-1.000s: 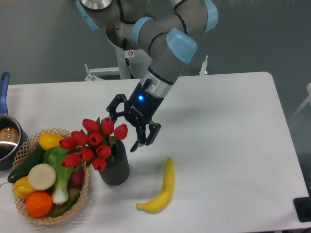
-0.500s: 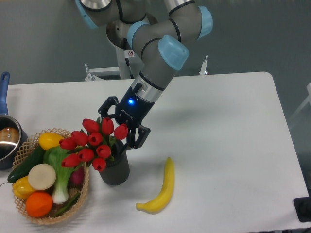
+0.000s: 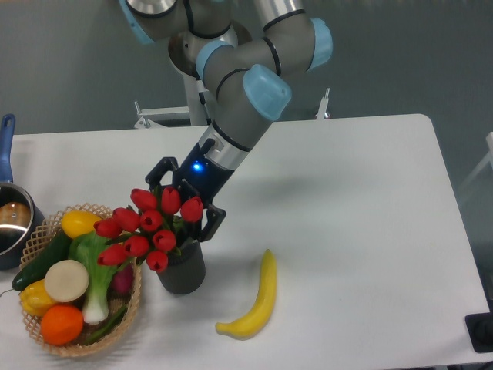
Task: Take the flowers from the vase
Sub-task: 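Lower the gripper around the tulip stems above the vase rim, then close the gripper on the tulip stems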
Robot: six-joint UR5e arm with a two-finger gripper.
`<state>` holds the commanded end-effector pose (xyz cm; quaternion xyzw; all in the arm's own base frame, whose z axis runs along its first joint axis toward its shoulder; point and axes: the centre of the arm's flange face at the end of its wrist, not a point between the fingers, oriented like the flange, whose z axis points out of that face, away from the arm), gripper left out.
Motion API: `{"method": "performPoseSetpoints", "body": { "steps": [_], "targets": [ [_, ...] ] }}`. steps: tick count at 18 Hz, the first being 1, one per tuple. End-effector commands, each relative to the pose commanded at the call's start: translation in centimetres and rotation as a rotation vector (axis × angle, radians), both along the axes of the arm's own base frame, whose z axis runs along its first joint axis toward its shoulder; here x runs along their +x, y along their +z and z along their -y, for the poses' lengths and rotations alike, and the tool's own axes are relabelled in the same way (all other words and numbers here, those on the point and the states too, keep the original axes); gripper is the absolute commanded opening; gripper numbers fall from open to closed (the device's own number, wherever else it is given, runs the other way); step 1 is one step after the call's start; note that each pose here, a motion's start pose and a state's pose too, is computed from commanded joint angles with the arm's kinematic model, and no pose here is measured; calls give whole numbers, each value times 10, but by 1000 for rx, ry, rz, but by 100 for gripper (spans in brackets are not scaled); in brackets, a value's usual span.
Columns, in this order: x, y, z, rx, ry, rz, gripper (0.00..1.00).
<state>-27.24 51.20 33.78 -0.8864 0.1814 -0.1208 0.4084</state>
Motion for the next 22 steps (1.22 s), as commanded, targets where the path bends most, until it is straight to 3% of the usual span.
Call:
{"method": "performPoseSetpoints", "body": {
  "steps": [5, 13, 19, 22],
  "targets": [
    [1, -1, 0, -1, -3, 1, 99],
    [-2, -1, -3, 2, -3, 4, 50],
    [-3, 0, -4, 3, -2, 4, 35],
    [-3, -2, -5, 2, -2, 7, 33]
  ]
}}
